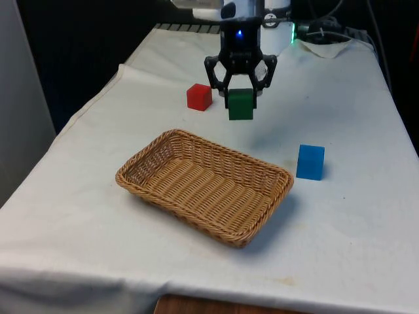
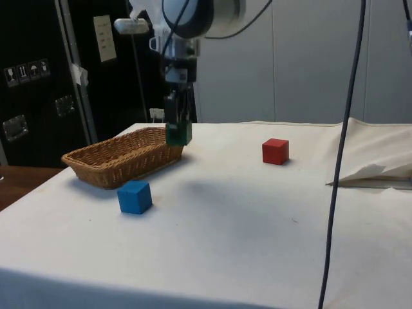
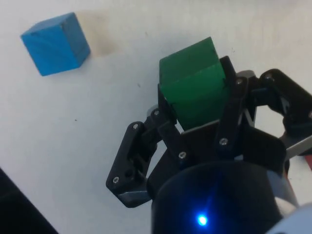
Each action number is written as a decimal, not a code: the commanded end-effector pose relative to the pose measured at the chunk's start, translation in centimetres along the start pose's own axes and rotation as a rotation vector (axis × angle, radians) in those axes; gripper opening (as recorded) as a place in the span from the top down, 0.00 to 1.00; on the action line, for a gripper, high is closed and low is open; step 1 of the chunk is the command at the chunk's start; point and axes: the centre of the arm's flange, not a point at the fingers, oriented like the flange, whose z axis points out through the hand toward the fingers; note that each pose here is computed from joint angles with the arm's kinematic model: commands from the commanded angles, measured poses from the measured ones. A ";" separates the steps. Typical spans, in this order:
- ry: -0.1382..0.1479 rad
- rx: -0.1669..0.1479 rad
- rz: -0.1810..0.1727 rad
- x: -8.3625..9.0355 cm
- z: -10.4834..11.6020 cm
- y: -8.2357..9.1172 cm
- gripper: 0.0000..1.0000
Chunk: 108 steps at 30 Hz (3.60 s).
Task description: Pick up exactly two blocks and place them into the basket.
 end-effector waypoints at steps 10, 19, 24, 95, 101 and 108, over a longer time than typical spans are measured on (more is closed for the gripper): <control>0.012 0.011 -0.006 2.5 -2.2 0.1 1.00; 0.021 0.024 -0.007 6.5 -2.3 -0.8 1.00; 0.024 0.026 -0.007 7.8 -2.1 -1.0 1.00; 0.033 -0.057 0.011 16.2 6.6 1.3 0.00; 0.031 -0.049 0.021 15.2 4.2 1.7 0.00; 0.033 -0.042 0.027 14.0 2.0 2.2 0.00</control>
